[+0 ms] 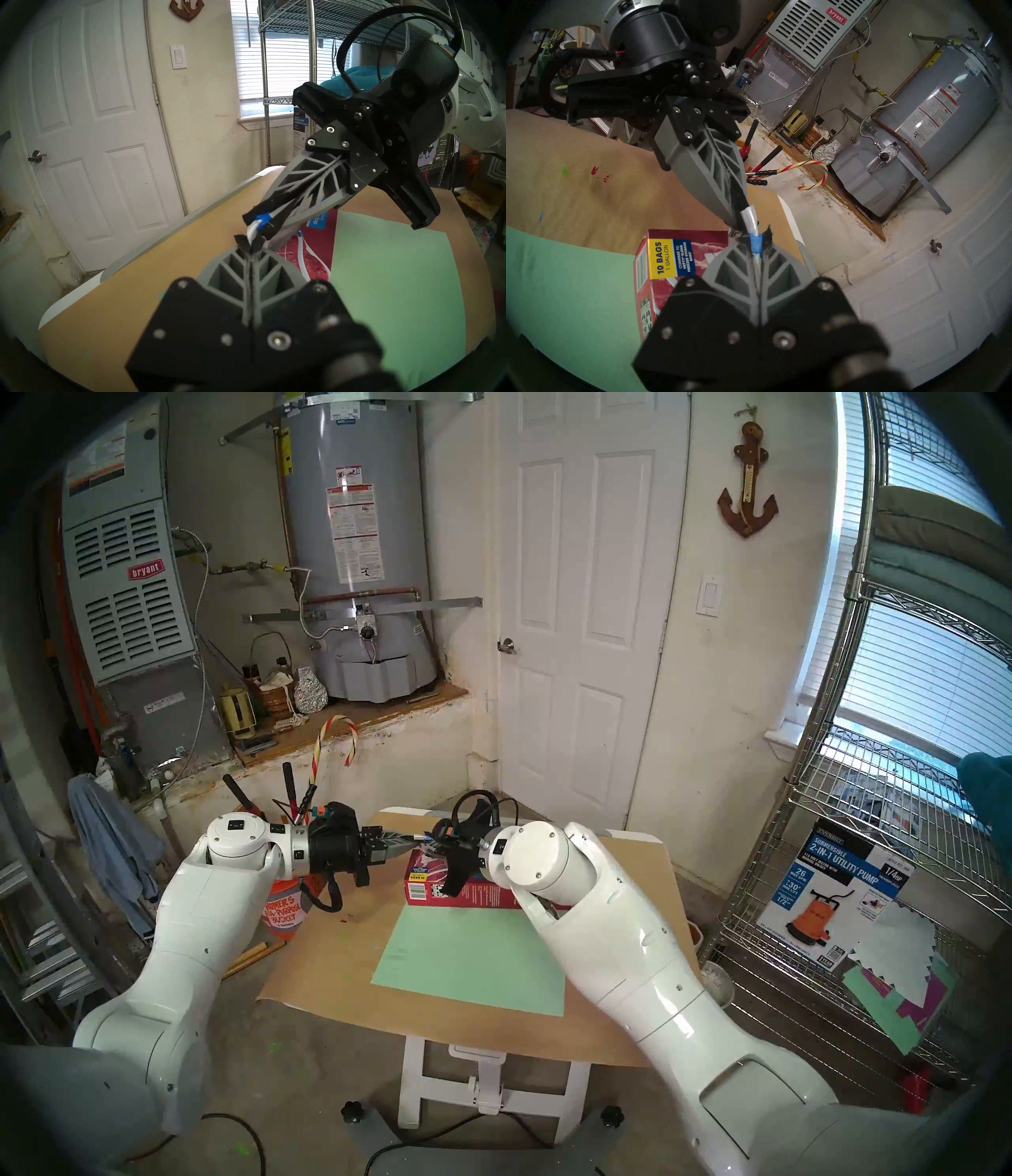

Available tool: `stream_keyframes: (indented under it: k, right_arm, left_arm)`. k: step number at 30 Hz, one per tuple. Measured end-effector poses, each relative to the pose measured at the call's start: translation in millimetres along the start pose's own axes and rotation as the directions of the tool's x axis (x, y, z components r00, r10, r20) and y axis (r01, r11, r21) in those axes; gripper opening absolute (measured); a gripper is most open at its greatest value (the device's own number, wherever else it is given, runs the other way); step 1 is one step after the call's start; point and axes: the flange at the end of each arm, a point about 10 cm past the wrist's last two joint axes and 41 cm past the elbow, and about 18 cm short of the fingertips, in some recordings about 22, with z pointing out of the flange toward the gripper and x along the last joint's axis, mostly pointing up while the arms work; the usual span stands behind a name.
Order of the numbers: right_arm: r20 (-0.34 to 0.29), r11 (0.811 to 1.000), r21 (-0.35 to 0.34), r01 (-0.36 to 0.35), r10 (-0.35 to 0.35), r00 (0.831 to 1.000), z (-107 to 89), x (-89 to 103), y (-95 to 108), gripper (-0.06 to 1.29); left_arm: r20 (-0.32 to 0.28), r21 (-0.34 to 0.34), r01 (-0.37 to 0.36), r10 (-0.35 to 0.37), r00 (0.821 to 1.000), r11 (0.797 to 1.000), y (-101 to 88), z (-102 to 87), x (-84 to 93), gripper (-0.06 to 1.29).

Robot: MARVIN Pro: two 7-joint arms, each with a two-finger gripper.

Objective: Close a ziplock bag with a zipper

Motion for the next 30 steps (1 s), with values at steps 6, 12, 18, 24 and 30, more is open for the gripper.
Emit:
stream_keyframes:
  k: [6, 12, 18, 24, 30]
  right_arm:
    - [-0.001, 1.000, -0.013, 0.008, -0.008, 1.000, 0.8, -1.4, -1.8, -0.03]
    - [-0.003, 1.000, -0.022, 0.007, -0.007, 1.000, 3.5, 0.4, -2.5, -0.03]
    - [-0.004, 1.000, -0.023, 0.005, -0.005, 1.000, 5.3, 1.2, -3.2, -0.03]
    - [-0.004, 1.000, -0.021, 0.005, -0.005, 1.000, 5.2, 0.5, -2.9, -0.03]
    - [-0.002, 1.000, -0.020, 0.013, -0.013, 1.000, 2.8, -2.7, -1.0, -0.03]
  left_arm:
    - [-0.001, 0.001, 0.001, -0.001, 1.000, 1.000, 1.3, -1.0, -0.6, -0.02]
    - [-0.001, -0.002, 0.002, -0.002, 1.000, 1.000, 2.0, -2.8, -0.5, -0.02]
    - [-0.001, -0.004, 0.004, -0.004, 1.000, 1.000, 2.1, -4.4, -0.4, -0.02]
    - [0.001, 0.017, -0.006, 0.006, 1.000, 1.000, 0.6, -4.5, -0.8, -0.02]
    - [-0.003, 0.037, -0.017, 0.017, 1.000, 0.999, -0.3, -1.5, -0.6, -0.02]
